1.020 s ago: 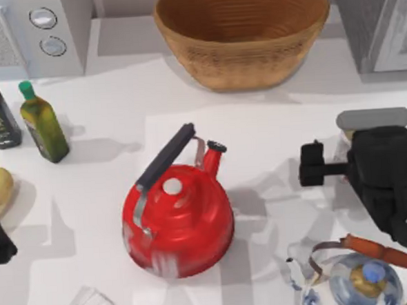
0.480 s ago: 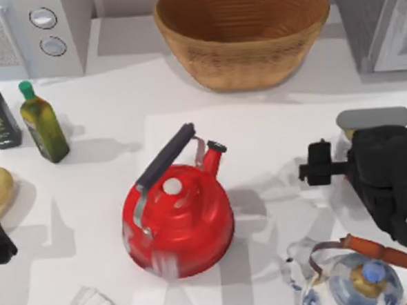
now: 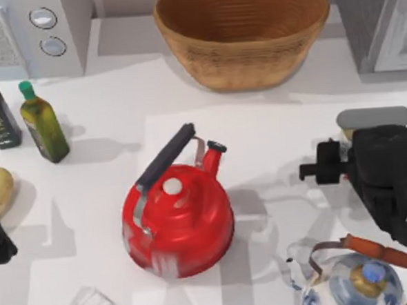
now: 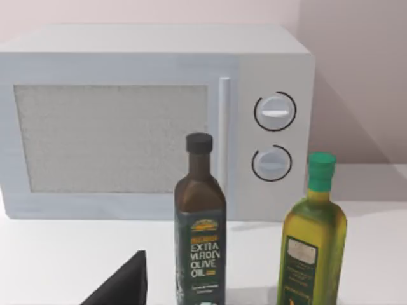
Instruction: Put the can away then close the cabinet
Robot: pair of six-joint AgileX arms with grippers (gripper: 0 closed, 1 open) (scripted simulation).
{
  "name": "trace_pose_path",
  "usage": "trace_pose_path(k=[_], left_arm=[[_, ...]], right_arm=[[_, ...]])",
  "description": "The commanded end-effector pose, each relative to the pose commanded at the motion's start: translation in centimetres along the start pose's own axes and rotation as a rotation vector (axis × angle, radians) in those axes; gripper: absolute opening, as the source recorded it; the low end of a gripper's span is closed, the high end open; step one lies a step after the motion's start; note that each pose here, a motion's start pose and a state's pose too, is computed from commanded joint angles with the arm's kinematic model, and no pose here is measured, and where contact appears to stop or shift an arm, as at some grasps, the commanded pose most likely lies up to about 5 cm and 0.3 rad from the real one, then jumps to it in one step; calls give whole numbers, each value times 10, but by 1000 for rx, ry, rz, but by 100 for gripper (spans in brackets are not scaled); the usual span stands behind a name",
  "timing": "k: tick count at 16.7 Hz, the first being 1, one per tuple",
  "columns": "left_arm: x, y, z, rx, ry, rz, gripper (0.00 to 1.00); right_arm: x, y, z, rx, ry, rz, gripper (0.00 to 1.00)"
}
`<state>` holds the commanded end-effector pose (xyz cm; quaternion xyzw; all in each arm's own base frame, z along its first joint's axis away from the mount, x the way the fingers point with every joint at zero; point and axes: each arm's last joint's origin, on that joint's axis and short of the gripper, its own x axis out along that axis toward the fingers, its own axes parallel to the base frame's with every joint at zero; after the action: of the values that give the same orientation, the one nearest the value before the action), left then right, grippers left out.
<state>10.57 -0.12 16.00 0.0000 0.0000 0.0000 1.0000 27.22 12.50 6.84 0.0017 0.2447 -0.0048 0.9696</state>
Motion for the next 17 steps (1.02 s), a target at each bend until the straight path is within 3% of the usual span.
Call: trace_pose_path(k=[11,17], left_arm=[[0,0,0,0,0,0,100],[0,0,0,0,0,0,100]], right_arm=[[1,2,1,4,6,7,0],[-6,7,49,55,34,34,0]])
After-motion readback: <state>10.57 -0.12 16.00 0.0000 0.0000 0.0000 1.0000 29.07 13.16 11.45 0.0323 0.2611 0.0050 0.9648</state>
